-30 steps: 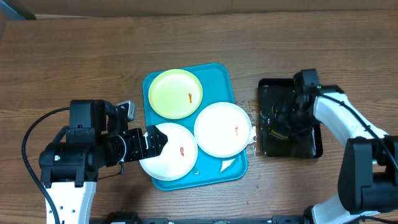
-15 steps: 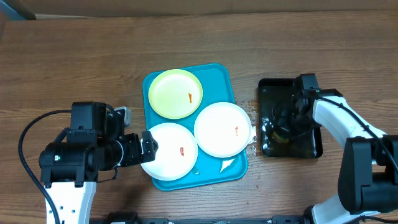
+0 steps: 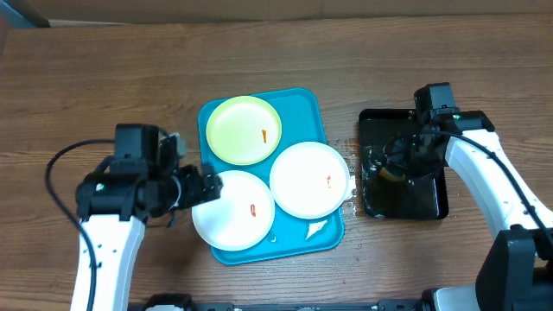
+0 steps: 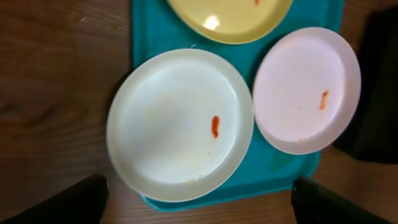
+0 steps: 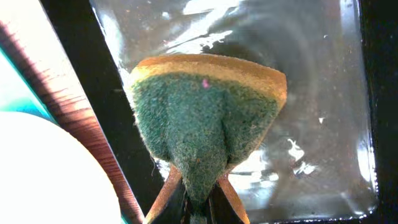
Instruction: Clean dirty plates on tray and stack at the side
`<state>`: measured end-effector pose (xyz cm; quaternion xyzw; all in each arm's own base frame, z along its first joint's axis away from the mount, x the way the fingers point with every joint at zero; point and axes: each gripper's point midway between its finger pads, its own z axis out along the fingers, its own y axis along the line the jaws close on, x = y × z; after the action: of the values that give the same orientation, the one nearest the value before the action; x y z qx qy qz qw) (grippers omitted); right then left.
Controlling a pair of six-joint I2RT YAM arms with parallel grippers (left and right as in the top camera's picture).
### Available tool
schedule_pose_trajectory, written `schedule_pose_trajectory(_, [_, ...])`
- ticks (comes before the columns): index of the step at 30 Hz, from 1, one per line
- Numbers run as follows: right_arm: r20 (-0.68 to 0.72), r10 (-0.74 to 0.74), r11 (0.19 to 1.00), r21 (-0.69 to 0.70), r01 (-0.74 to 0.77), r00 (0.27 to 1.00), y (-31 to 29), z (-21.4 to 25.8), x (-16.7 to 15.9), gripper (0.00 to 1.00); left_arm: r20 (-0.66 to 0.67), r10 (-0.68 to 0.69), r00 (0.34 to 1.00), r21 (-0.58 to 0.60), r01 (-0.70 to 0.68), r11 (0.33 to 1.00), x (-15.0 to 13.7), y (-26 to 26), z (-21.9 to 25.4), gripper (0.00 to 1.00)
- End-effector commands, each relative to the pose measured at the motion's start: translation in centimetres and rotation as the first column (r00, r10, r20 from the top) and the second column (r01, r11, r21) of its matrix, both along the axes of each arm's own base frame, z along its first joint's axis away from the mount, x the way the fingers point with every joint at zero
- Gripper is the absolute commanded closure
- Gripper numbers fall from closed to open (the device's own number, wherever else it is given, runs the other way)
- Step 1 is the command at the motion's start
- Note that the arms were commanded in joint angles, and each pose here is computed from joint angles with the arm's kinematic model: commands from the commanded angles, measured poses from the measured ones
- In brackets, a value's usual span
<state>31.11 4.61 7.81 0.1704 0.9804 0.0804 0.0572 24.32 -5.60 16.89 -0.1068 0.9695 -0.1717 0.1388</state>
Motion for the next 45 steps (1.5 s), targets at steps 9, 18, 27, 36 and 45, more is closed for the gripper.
schedule_pose_trajectory(9, [0.019,0.028,0.999,0.027,-0.029,0.999,0.6,0.7,0.2,0.96,0.041,-0.370,0.928,0.029,0.369,0.929,4.9,-8.1,-5.6,0.27])
schedule_pose_trajectory(18, [-0.003,0.036,0.999,0.024,-0.036,0.999,0.5,0.6,-0.3,0.96,0.005,-0.459,0.888,0.049,0.458,0.887,7.1,-11.7,-11.5,0.44])
schedule_pose_trajectory(27, [-0.008,0.036,0.999,0.025,-0.035,0.999,0.5,0.6,-0.4,0.96,-0.040,-0.485,0.873,0.007,0.486,0.874,7.3,-12.6,-15.0,0.55])
schedule_pose_trajectory(36, [0.004,0.064,0.997,0.036,-0.064,0.998,0.8,1.3,-0.3,0.96,-0.050,-0.499,0.865,0.005,0.500,0.866,7.4,-13.2,-16.5,0.92])
schedule_pose_trajectory(45, [0.067,0.204,0.969,0.129,-0.211,0.977,5.0,4.8,-0.9,0.96,-0.051,-0.493,0.868,0.012,0.494,0.869,7.5,-13.1,-16.5,0.96])
